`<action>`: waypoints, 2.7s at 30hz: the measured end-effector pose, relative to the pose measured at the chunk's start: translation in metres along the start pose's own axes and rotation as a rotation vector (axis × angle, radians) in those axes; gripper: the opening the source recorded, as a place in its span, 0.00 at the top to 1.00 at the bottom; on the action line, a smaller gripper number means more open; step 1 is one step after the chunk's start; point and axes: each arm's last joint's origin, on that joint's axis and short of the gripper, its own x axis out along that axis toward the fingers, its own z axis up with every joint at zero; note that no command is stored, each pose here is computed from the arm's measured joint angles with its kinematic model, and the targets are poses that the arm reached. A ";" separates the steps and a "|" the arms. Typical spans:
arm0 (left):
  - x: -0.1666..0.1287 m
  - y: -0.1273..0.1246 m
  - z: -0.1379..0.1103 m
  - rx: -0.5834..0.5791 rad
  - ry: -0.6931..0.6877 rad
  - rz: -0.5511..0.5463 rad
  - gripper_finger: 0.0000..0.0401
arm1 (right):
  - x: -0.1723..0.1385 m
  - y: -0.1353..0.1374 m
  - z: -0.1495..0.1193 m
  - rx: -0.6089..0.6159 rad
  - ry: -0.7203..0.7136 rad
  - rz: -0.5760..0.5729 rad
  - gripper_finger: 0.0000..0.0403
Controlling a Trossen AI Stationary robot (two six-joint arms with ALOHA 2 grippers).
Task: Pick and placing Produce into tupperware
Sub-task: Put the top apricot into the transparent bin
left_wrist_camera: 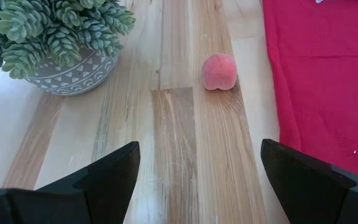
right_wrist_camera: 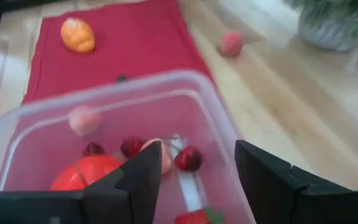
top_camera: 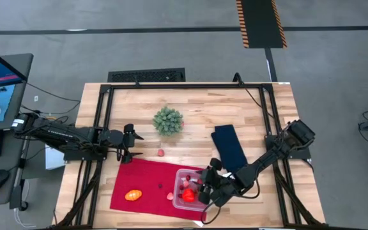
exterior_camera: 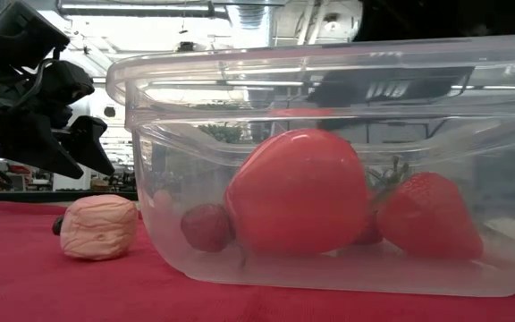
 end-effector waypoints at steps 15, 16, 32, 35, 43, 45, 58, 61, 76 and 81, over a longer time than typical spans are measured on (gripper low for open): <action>0.000 0.000 0.000 0.000 0.000 0.000 0.19 | -0.005 -0.083 0.063 -0.051 0.150 -0.127 0.60; 0.000 0.000 0.000 0.000 0.000 0.000 0.19 | -0.003 -0.089 0.066 -0.057 0.157 -0.126 0.60; 0.000 0.000 0.000 0.000 0.000 0.000 0.19 | 0.039 -0.167 0.109 -0.037 0.154 -0.023 0.65; 0.000 0.000 0.000 0.000 0.000 0.000 0.19 | 0.045 -0.181 0.111 -0.013 0.175 -0.001 0.64; 0.000 0.000 0.000 0.000 0.000 0.000 0.19 | 0.050 -0.195 0.124 -0.061 0.079 0.029 0.59; 0.000 0.000 0.000 0.000 0.000 0.000 0.19 | 0.051 -0.195 0.127 -0.122 0.046 0.037 0.59; 0.000 0.000 0.000 0.000 0.000 0.000 0.19 | 0.048 -0.190 0.116 0.164 0.154 0.011 0.66; 0.000 0.000 0.000 0.000 0.000 0.000 0.19 | 0.047 -0.191 0.109 0.106 0.224 0.001 0.67; 0.000 0.000 0.000 0.000 0.000 0.000 0.19 | 0.076 -0.181 0.058 0.109 0.147 0.021 0.68; 0.000 0.000 0.000 0.000 0.001 0.000 0.19 | 0.068 -0.188 0.034 0.138 -0.111 0.028 0.68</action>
